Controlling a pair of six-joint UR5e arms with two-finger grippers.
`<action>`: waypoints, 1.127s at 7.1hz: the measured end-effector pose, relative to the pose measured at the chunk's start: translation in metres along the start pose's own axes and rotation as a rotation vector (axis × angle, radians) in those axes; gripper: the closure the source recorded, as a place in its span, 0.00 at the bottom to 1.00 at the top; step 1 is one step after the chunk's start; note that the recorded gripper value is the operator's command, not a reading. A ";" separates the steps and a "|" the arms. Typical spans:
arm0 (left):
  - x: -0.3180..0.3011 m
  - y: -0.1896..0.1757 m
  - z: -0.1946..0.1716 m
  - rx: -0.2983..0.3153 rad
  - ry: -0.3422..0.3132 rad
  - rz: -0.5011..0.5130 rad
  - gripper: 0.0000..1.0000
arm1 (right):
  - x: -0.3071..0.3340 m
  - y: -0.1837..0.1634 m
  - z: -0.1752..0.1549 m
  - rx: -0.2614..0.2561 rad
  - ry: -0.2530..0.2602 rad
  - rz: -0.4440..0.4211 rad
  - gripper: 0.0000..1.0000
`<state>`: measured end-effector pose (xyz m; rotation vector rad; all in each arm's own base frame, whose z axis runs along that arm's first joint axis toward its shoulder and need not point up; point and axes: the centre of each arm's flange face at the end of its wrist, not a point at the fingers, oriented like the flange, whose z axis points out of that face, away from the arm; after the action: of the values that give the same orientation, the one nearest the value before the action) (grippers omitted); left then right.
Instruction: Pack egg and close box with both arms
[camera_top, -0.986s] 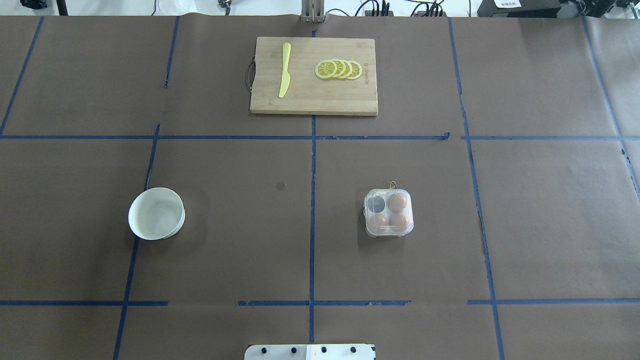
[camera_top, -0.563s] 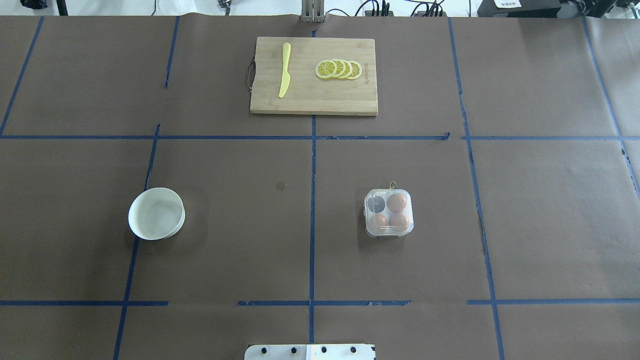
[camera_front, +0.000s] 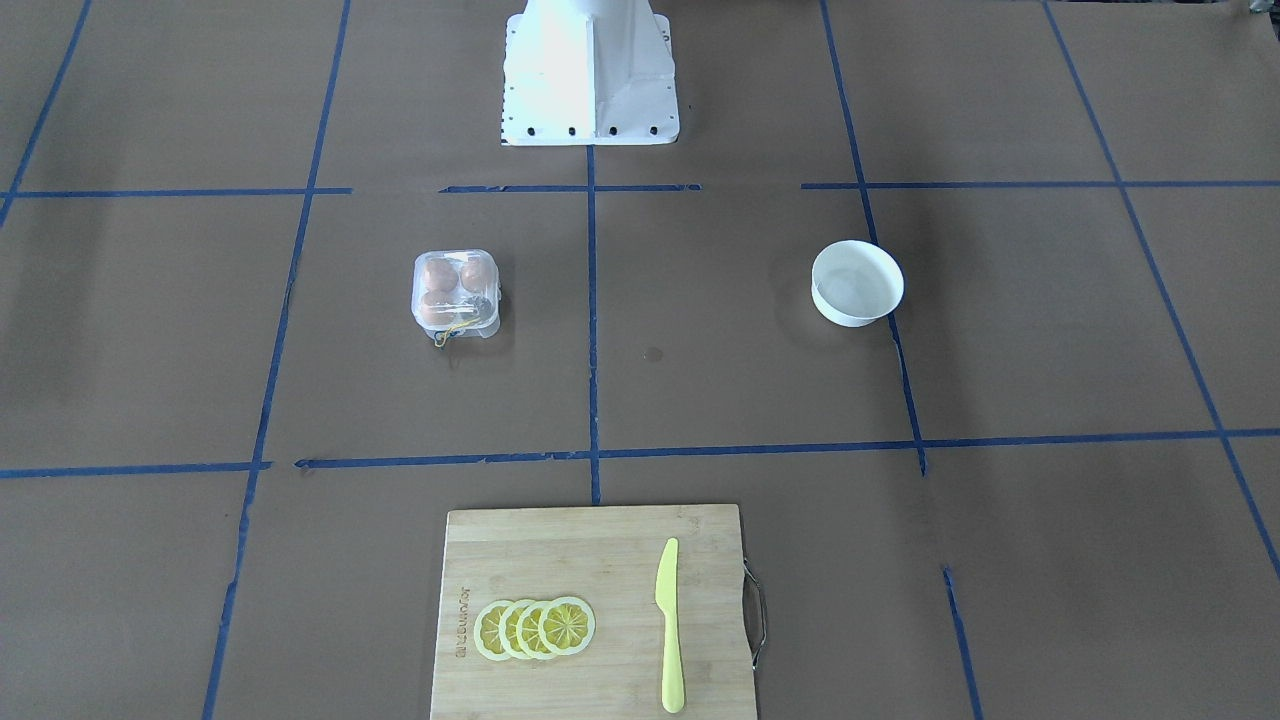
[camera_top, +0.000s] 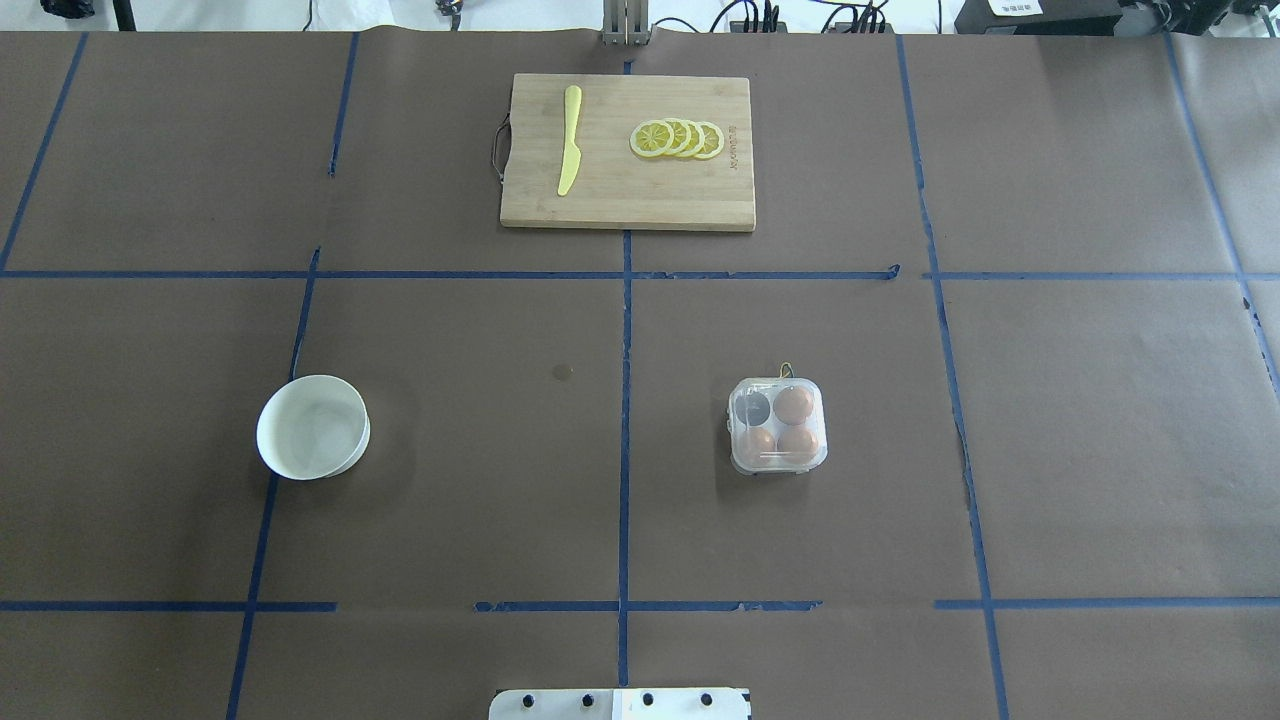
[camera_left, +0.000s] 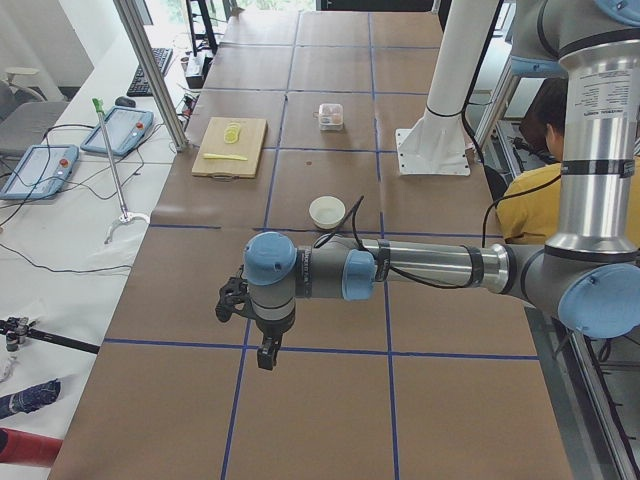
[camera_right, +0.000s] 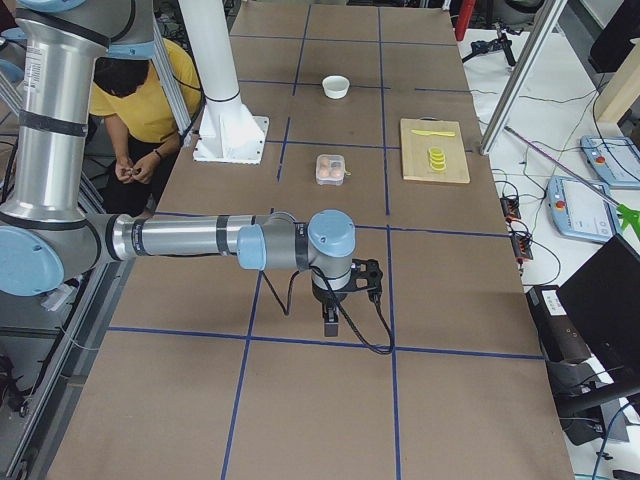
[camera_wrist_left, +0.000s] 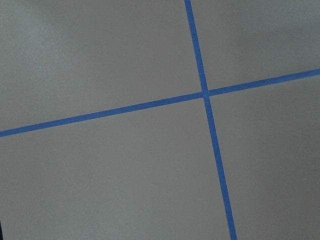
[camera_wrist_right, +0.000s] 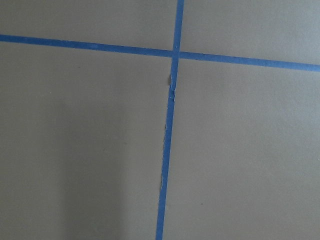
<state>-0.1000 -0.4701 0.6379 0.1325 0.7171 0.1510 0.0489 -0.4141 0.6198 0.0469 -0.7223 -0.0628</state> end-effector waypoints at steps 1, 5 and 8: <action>0.000 0.001 0.000 -0.001 0.000 -0.001 0.00 | 0.001 0.000 0.001 -0.002 0.001 0.000 0.00; -0.001 0.002 0.001 -0.002 0.000 -0.002 0.00 | 0.001 0.001 0.002 -0.005 0.002 0.000 0.00; 0.000 0.001 0.001 0.000 0.003 -0.002 0.00 | -0.001 -0.001 0.003 -0.004 0.001 -0.009 0.00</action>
<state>-0.0998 -0.4690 0.6386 0.1317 0.7198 0.1493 0.0463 -0.4150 0.6210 0.0462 -0.7207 -0.0731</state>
